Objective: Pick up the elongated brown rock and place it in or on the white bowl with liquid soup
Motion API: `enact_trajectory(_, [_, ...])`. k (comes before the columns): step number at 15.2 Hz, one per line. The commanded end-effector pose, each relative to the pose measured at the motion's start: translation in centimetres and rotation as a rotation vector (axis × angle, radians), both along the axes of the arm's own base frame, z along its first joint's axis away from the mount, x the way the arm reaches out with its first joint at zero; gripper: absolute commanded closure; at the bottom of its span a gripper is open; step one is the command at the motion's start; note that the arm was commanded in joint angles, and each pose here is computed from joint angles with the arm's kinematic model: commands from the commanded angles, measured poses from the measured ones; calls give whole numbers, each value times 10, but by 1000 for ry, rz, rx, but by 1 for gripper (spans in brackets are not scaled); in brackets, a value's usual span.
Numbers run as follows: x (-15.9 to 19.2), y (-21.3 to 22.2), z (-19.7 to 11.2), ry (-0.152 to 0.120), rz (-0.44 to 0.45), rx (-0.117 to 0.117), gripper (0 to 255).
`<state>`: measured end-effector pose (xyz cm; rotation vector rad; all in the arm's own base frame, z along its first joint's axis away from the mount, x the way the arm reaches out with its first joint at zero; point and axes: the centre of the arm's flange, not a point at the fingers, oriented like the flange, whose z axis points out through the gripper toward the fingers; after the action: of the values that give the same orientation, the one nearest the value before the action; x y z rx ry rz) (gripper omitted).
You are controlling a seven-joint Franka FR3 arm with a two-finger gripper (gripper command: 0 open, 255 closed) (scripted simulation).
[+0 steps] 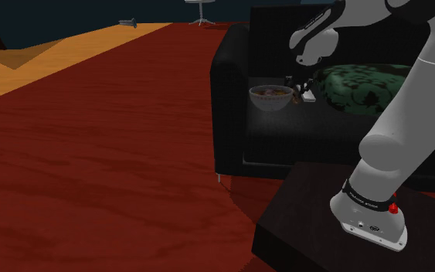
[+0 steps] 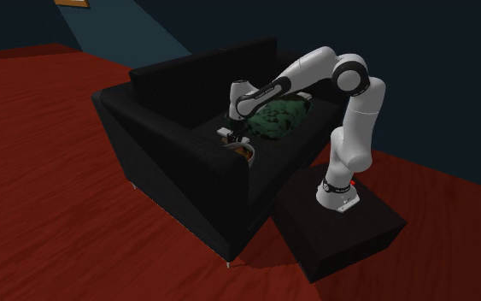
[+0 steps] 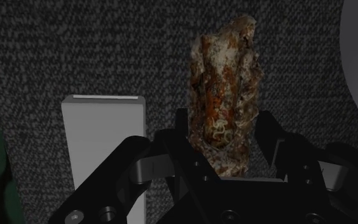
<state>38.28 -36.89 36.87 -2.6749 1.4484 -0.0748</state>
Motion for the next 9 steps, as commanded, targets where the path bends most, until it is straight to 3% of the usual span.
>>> enact_trajectory(1, [-1,0,8,0,0,0,255])
enact_trajectory(9, [-1,0,51,0,0,0,255])
